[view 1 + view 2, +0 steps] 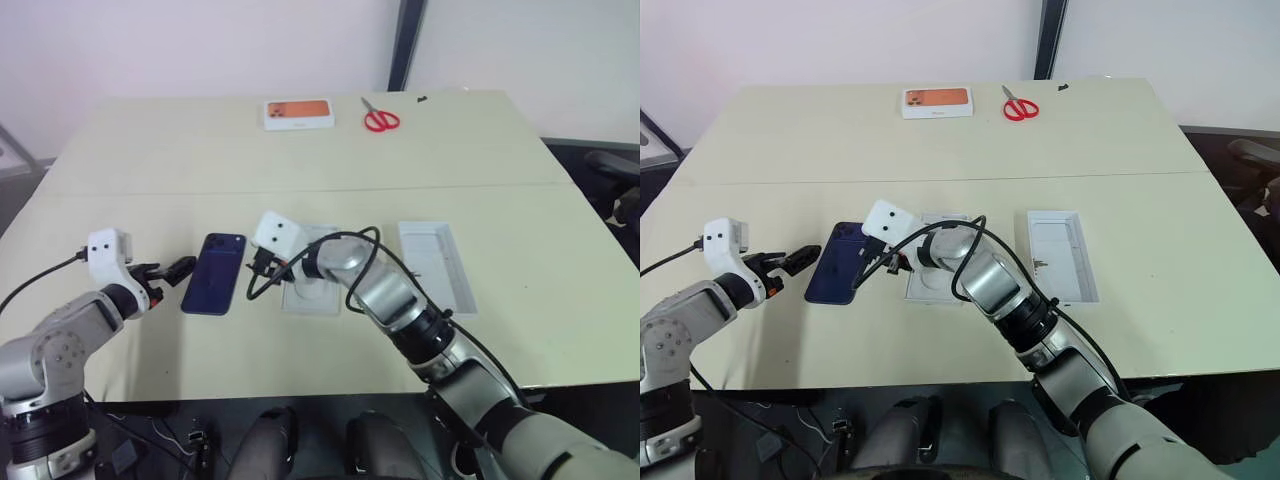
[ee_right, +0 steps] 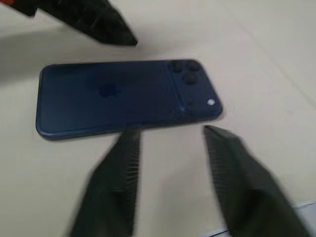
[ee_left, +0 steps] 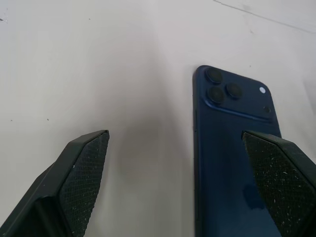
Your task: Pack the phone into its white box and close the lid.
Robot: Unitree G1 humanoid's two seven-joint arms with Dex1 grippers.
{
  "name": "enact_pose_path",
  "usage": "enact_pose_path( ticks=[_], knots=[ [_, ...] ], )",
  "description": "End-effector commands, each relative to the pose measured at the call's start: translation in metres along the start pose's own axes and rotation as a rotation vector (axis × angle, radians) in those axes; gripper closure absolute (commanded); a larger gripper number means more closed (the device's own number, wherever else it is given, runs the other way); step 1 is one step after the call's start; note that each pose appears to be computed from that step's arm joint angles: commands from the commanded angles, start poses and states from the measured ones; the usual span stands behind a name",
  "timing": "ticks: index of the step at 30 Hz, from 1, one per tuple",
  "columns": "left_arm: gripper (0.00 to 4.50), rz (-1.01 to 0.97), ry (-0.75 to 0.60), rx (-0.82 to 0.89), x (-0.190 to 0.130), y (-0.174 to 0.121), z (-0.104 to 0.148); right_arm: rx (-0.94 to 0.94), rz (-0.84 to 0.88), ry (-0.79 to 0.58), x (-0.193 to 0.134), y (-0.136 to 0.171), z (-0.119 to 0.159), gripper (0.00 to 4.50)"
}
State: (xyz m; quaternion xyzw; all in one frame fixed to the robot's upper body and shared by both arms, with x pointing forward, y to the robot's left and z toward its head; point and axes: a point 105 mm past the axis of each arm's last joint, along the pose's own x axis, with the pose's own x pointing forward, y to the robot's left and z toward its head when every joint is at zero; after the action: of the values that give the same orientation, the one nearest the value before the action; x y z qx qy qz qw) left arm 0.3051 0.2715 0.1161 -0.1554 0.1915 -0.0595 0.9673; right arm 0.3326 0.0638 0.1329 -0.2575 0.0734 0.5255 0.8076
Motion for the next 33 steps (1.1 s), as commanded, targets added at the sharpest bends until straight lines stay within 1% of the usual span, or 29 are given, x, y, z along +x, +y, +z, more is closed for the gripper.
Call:
enact_pose_path(
  ticks=[1,5,6,9,13,19,26,33],
  knots=[
    [0.00,-0.018,0.019,-0.024,-0.001,-0.003,0.002,-0.063,0.027,-0.003,0.009,0.008,0.014,4.47],
    [0.00,-0.043,0.104,-0.059,0.005,-0.010,-0.009,-0.145,0.023,0.012,0.017,0.013,0.015,4.47],
    [0.00,-0.056,0.142,-0.068,0.007,-0.013,-0.014,-0.164,0.021,0.013,0.019,0.014,0.016,4.47],
    [0.00,-0.087,0.215,-0.080,0.010,-0.022,-0.025,-0.183,0.025,0.017,0.023,0.017,0.015,4.47],
    [0.00,-0.178,0.290,-0.086,0.017,-0.050,-0.041,-0.207,0.027,0.042,0.027,0.018,0.008,4.47],
    [0.00,-0.292,0.297,-0.118,0.020,-0.084,-0.045,-0.237,0.011,0.085,0.024,0.013,-0.004,4.47],
    [0.00,-0.363,0.321,-0.139,0.022,-0.107,-0.050,-0.281,-0.011,0.137,0.015,0.002,-0.018,4.47],
    [0.00,-0.369,0.329,-0.146,0.022,-0.112,-0.053,-0.328,-0.022,0.162,0.008,-0.003,-0.024,4.47]
  ],
)
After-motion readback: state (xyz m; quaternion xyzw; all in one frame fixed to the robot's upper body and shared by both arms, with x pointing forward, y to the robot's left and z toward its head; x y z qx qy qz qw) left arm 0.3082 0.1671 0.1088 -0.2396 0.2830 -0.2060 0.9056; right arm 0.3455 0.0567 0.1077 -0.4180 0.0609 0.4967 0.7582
